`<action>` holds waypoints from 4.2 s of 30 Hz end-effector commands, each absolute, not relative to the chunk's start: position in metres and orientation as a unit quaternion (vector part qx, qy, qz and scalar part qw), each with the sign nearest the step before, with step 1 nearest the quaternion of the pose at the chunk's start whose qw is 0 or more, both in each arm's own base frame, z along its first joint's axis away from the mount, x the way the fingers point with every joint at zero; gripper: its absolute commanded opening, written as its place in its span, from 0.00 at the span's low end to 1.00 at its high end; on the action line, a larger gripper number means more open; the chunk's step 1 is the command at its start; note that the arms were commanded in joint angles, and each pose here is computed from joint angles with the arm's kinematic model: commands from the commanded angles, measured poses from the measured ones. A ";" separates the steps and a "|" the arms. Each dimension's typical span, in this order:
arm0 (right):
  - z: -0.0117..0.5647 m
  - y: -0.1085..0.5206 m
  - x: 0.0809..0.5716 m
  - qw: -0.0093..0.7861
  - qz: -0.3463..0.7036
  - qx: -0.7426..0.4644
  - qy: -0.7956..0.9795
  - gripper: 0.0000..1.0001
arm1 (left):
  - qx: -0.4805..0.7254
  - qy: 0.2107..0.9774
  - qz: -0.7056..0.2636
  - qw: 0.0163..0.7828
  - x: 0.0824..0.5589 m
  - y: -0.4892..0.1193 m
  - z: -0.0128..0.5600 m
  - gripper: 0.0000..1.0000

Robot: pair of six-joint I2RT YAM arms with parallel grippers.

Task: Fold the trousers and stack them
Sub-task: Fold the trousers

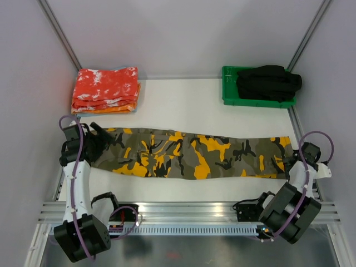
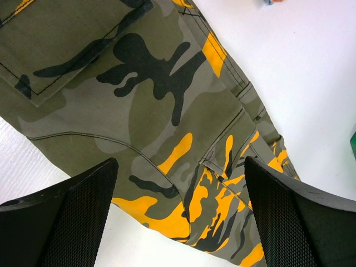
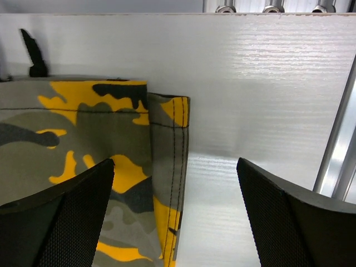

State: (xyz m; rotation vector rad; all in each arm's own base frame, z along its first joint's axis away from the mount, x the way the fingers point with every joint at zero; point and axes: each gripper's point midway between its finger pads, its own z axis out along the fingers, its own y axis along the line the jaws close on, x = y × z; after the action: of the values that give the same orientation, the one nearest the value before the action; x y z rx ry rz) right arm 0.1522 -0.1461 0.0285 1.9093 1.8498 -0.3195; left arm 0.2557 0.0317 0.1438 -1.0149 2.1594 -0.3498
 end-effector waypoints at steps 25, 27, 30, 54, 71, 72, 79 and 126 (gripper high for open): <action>0.007 -0.158 0.180 0.254 -0.086 0.624 0.734 0.01 | -0.393 0.832 -0.132 0.369 0.260 0.035 0.148 0.99; 0.023 -0.162 0.190 0.282 -0.077 0.613 0.734 0.00 | -0.382 0.835 -0.136 0.372 0.261 0.034 0.151 0.99; 0.058 -0.164 0.219 0.347 -0.036 0.569 0.744 0.00 | -0.354 0.836 -0.145 0.394 0.268 0.032 0.169 0.98; 0.200 0.148 0.281 0.482 0.247 -0.107 0.834 0.03 | -0.274 0.842 -0.205 0.417 0.304 0.013 0.201 0.98; 0.191 0.239 0.261 0.488 0.334 -0.071 0.803 0.00 | -0.279 0.843 -0.211 0.408 0.308 0.013 0.197 0.98; 0.193 0.240 0.265 0.492 0.329 -0.065 0.804 0.00 | -0.278 0.843 -0.213 0.407 0.309 0.012 0.197 0.98; 0.223 0.260 0.295 0.521 0.332 -0.030 0.785 0.00 | -0.278 0.843 -0.211 0.409 0.309 0.013 0.199 0.98; 0.054 0.296 0.273 0.298 0.113 -0.073 0.945 0.89 | -0.144 0.896 -0.212 0.363 0.259 -0.086 0.186 0.99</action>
State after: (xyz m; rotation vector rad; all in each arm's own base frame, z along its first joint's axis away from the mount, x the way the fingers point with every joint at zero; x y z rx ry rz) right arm 0.2584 0.2892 0.0445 -0.2769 2.5749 0.3053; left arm 0.2615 -0.0944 0.1858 -0.3336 2.3136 -0.5972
